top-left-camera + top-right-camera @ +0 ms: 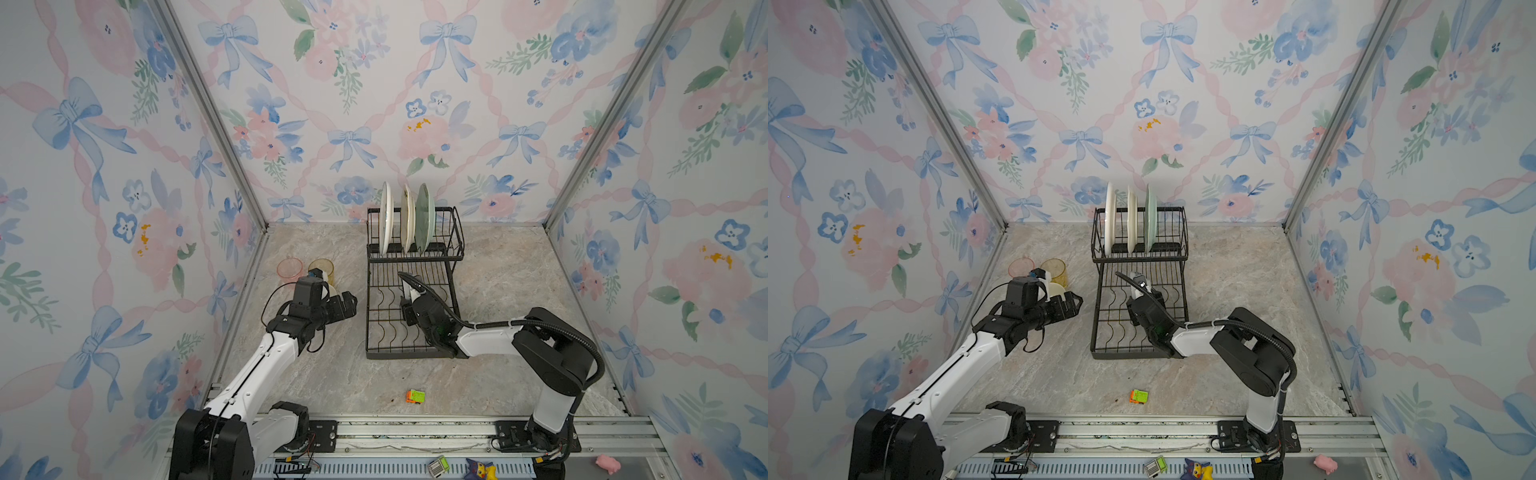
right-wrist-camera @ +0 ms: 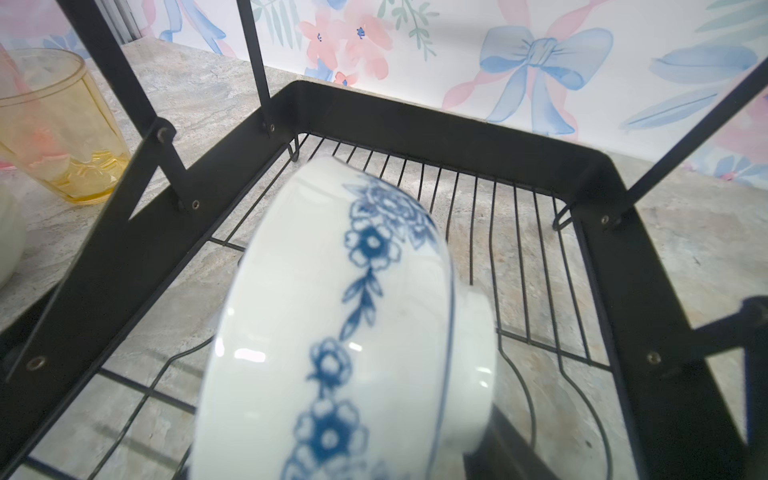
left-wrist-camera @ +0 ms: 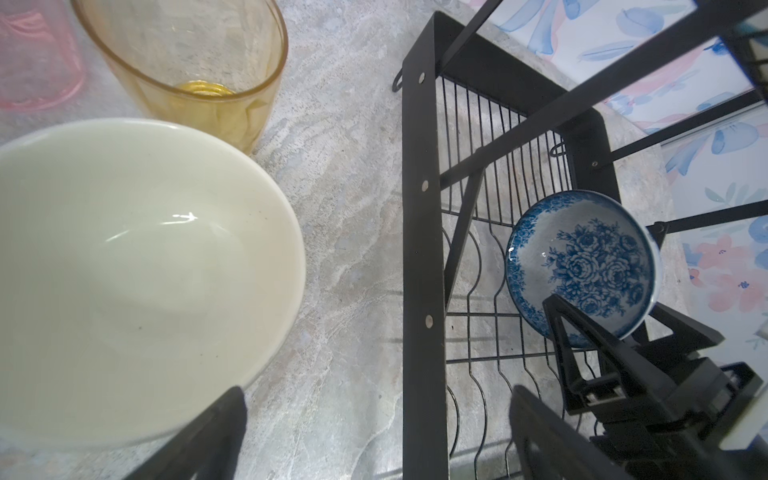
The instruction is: Unload the mixed dishes from the dish rack
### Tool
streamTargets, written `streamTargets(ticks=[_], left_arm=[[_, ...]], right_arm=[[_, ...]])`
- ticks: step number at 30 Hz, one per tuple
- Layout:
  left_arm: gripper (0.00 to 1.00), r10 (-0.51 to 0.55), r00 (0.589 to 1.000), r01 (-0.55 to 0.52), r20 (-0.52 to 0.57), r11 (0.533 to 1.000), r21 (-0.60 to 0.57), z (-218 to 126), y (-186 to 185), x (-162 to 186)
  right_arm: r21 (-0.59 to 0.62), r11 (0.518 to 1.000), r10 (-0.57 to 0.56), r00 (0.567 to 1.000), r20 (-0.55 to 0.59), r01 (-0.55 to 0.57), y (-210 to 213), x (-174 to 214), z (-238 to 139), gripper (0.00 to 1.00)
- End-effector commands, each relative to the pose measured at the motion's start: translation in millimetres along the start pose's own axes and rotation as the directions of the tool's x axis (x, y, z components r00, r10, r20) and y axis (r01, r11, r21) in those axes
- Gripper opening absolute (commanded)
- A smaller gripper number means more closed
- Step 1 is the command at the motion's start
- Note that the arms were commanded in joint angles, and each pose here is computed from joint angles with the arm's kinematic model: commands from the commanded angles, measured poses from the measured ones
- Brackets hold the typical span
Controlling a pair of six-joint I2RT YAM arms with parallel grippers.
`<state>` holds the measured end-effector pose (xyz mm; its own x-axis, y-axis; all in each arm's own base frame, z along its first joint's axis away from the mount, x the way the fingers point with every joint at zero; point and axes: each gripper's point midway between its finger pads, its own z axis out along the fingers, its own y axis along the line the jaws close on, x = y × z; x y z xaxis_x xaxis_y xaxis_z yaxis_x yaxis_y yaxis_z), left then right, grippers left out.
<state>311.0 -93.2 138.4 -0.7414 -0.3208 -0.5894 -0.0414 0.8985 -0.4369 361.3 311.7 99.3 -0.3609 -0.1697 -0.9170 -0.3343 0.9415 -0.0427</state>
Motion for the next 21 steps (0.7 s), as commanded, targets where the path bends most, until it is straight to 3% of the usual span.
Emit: streamTargets(ticks=[1, 11, 21], left_arm=[[0.98, 0.021, 1.0, -0.021, 0.023, 1.0, 0.012, -5, -4, -4], [0.98, 0.014, 0.998, -0.02, 0.061, 0.996, 0.086, -20, -22, -13], [0.96, 0.031, 0.995, -0.05, 0.094, 0.977, 0.209, -37, -57, -15]], right_arm=[[-0.051, 0.993, 0.108, 0.994, 0.014, -0.107, -2, -15, -13, 0.62], [-0.192, 0.916, 0.356, 0.934, -0.023, -0.353, -11, -37, -36, 0.62], [-0.261, 0.856, 0.45, 0.892, -0.049, -0.447, -7, -53, -42, 0.62]])
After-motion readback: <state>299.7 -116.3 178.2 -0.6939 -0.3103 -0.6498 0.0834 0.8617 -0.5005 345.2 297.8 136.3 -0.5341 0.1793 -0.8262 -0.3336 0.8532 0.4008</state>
